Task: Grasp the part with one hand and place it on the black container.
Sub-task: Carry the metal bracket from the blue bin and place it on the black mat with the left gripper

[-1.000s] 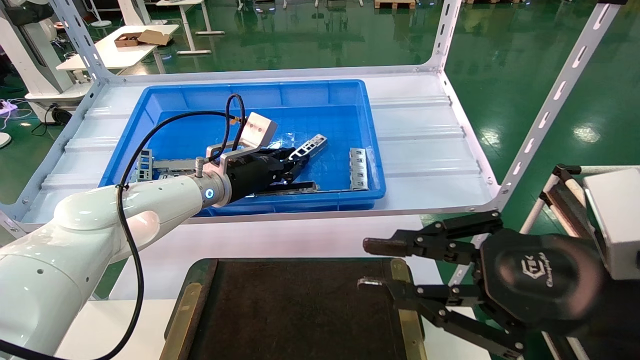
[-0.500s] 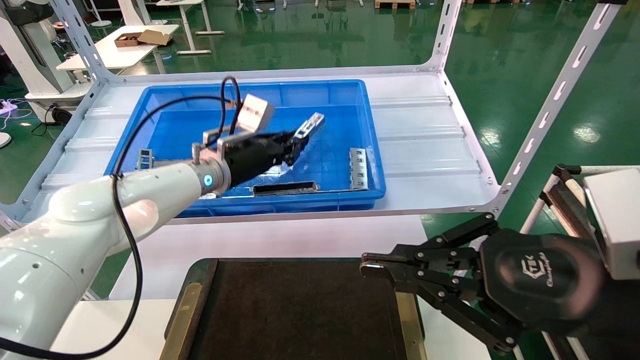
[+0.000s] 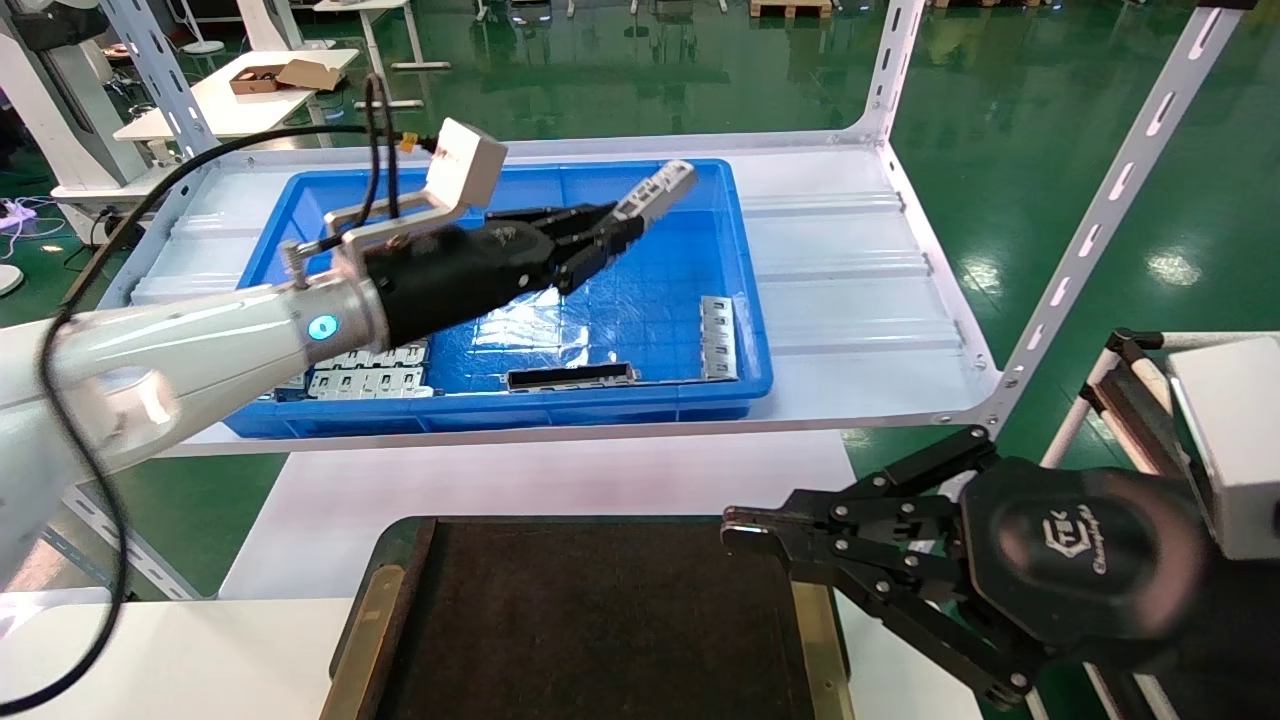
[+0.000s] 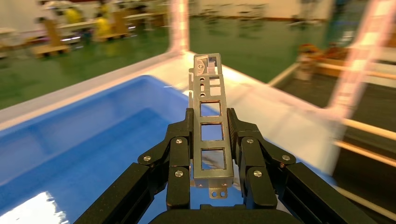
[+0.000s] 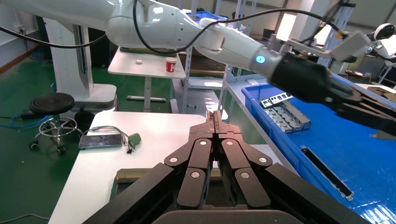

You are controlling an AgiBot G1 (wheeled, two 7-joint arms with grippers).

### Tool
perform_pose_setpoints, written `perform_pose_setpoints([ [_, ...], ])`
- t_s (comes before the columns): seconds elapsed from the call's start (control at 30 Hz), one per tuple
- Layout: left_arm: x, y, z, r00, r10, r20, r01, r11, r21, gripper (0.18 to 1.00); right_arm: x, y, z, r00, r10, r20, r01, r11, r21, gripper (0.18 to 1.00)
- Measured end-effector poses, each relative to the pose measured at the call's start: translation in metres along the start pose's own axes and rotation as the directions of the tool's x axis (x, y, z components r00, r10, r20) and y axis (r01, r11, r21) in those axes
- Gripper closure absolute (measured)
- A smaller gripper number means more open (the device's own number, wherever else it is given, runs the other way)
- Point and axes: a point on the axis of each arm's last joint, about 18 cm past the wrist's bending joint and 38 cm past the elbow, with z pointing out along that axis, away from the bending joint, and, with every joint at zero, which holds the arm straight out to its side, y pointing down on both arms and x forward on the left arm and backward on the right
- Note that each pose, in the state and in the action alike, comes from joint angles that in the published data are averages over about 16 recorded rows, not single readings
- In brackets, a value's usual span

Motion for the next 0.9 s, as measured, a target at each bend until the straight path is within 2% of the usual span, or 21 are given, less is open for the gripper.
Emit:
perform_pose_setpoints([
  [0.27, 0.023, 0.012, -0.036, 0.989, -0.018, -0.148, 0.019, 1.000, 0.006, 0.861, 0.000, 0.000, 0.000, 1.000, 0.000, 0.000, 0.000, 1.000, 0.000, 0.988],
  [0.47, 0.045, 0.030, -0.060, 0.976, -0.061, -0.209, 0.059, 0.998, -0.016, 0.861, 0.000, 0.000, 0.000, 1.000, 0.000, 0.000, 0.000, 1.000, 0.000, 0.988],
  [0.67, 0.070, 0.055, -0.079, 0.969, -0.125, -0.212, 0.116, 0.992, -0.052, 0.861, 0.000, 0.000, 0.000, 1.000, 0.000, 0.000, 0.000, 1.000, 0.000, 0.988],
  [0.9, 0.104, 0.096, -0.096, 0.965, -0.213, -0.152, 0.197, 0.974, -0.111, 0.861, 0.000, 0.000, 0.000, 1.000, 0.000, 0.000, 0.000, 1.000, 0.000, 0.988],
])
